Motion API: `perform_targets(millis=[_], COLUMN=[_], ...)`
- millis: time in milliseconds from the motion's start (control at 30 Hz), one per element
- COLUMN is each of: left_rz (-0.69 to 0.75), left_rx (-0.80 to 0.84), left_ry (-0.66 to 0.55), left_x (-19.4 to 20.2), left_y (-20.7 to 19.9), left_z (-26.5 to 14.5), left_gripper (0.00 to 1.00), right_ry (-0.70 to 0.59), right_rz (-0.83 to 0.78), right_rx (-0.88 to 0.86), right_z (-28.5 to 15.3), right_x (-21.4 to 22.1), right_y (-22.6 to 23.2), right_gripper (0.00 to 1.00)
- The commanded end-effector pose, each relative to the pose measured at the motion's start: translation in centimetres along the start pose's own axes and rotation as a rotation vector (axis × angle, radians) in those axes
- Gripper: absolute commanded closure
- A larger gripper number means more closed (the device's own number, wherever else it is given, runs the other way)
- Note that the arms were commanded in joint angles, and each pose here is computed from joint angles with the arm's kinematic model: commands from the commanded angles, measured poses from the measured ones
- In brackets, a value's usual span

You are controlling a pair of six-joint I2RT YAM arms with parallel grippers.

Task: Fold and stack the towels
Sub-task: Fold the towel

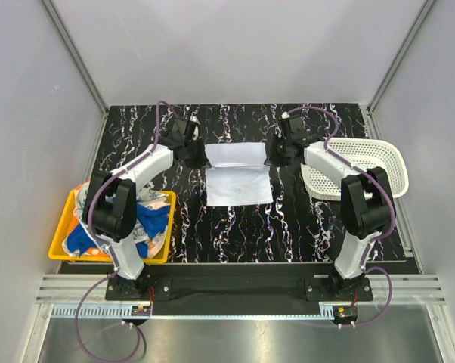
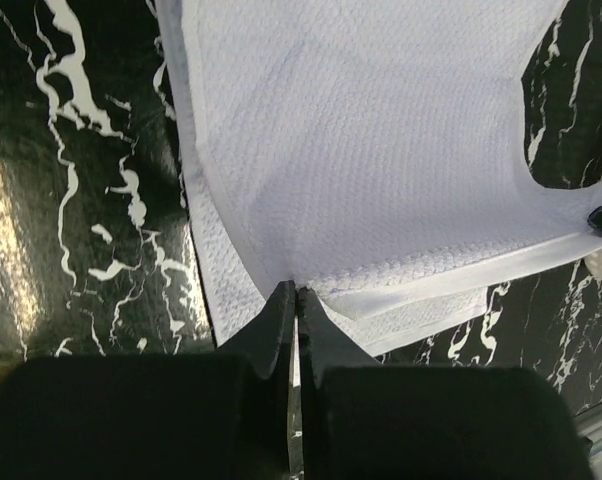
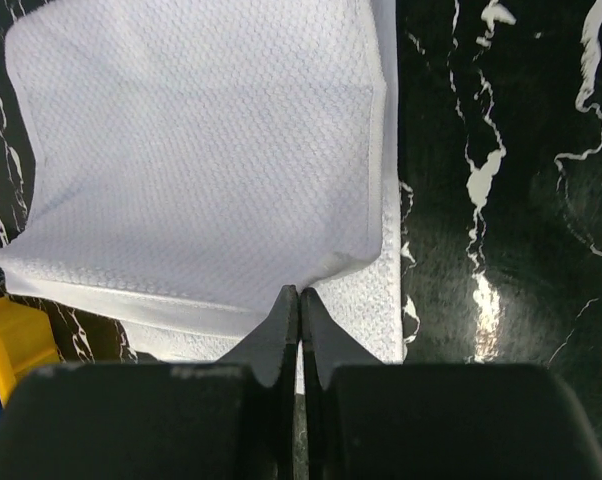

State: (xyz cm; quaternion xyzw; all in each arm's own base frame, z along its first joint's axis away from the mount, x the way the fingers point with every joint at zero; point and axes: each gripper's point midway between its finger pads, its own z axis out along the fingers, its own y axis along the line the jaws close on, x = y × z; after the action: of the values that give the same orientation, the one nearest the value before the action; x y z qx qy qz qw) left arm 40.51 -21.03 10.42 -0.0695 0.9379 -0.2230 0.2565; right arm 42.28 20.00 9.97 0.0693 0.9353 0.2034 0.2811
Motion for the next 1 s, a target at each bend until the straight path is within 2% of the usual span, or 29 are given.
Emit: perform_targets(millis=[0,233,667,967], left_rz=[0.024,0.063,0.089,0.104], left_rx=[-0.07,-0.082,-0.076,-0.075], left_ry=[-0.063,-0.035,-0.078,-0.052], left_x=[-0.8,1.7,1.4,3.4], left_y=[1.5,1.2,0.2,0.3], left_z=[-1.9,-2.2,-5.0,-4.9], left_gripper=[1.0,1.0,1.0,1.0], right_ry=[-0.05,-0.043,-0.093,-0.078], right_rz=[0.012,0.021,0.01,0.008], right_rx=[0.007,0.011,0.021,0.021], right_z=[-1.8,-2.4,-5.4,-5.7], right_x=[-0.8,0.6,0.2,1.5], right_y=[0.2,0.4,0.8,0.8], right_gripper=[1.0,1.0,1.0,1.0])
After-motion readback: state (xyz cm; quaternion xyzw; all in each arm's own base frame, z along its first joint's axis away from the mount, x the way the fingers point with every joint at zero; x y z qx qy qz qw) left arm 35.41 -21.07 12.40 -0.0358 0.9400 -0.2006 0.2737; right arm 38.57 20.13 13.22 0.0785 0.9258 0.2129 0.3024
